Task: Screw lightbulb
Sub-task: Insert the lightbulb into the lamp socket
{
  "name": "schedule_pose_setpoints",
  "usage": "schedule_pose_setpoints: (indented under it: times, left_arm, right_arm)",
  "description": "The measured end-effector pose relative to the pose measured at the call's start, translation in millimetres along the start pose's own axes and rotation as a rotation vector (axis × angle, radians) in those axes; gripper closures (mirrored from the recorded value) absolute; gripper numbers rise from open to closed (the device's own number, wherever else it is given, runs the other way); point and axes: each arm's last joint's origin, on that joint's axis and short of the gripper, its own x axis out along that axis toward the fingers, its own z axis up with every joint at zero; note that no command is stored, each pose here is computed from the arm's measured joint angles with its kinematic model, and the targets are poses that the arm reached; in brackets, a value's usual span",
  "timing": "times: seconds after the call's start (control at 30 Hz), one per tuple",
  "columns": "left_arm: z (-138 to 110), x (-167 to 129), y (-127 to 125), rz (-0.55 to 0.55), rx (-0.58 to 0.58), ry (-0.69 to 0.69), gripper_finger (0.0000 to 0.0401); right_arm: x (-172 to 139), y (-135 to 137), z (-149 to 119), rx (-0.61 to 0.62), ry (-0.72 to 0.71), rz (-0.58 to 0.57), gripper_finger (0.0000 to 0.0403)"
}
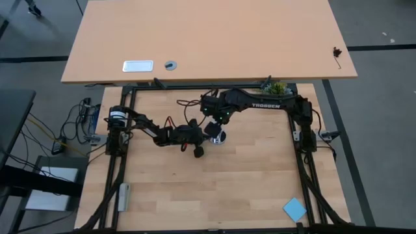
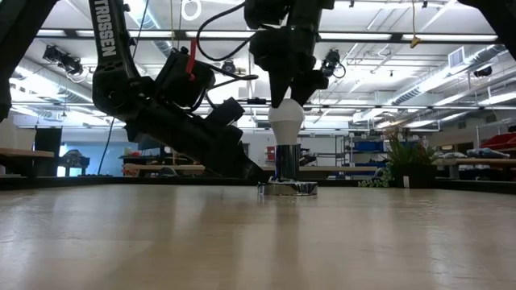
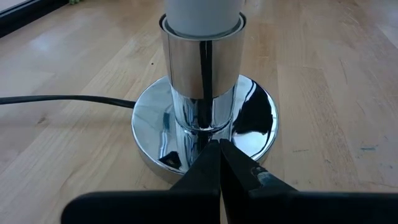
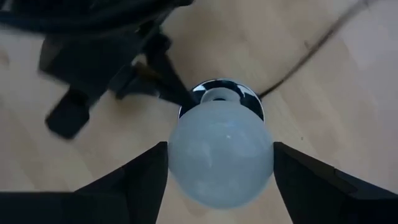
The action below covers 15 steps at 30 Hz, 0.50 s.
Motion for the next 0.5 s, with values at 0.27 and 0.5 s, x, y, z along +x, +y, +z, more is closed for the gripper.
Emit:
schedule_pose_setpoints:
  times: [0.27,0.5]
  left_arm:
    - [-0.1,0.0,0.0,0.0,0.0,0.0,0.04]
    - [0.2,0.1,0.0,0.0,0.0,-0.001,0.04]
  right_arm:
    - [-3.0,8.5,-3.0,-0.042,0.005,-0.011,0.0111]
    - [-28.3,11.5,2.3,-0.311,-0.029,0.005,0.0091]
